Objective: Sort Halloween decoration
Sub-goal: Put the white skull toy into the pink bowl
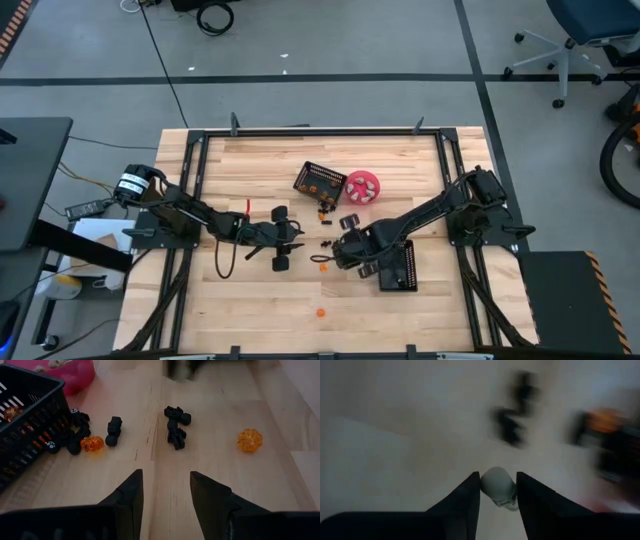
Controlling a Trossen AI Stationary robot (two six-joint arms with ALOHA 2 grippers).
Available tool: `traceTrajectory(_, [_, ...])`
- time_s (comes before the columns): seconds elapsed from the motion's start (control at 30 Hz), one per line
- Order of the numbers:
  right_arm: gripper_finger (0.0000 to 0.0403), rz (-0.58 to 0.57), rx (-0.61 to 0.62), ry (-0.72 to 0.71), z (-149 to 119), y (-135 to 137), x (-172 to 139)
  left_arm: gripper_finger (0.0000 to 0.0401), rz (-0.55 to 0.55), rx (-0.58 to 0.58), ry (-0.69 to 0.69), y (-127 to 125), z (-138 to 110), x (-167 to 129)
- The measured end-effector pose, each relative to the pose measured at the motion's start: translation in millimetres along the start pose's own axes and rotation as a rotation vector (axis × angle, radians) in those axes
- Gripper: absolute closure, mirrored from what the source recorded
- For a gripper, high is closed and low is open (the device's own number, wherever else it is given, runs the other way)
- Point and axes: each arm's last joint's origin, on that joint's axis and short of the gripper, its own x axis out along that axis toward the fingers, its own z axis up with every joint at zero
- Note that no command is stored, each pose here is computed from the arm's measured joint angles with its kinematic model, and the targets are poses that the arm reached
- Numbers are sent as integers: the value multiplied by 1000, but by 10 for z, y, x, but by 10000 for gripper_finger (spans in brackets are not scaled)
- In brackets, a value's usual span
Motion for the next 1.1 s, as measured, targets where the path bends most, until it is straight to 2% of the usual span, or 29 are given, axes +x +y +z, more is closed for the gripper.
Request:
traceTrajectory(0.2, [284, -364, -28, 181, -76, -283, -98, 264, 0, 0, 0, 0, 0, 0])
traceTrajectory(0.3, [283, -429, -13, 251, -153, -438, -65, 264, 0, 0, 1, 0, -1, 0])
traceTrajectory(0.5, [283, -386, 132, 323, -313, -795, 76, 264, 1, 2, 7, 1, -7, 0])
traceTrajectory(0.67, [282, -225, 260, 329, -420, -1030, 178, 264, 1, 2, 7, 1, -7, 0])
traceTrajectory(0.77, [282, -169, 315, 334, -477, -1129, 214, 264, 1, 2, 7, 1, -7, 0])
traceTrajectory(1.1, [280, -167, 310, 339, -475, -1141, 202, 264, 1, 1, 7, 1, -7, 0])
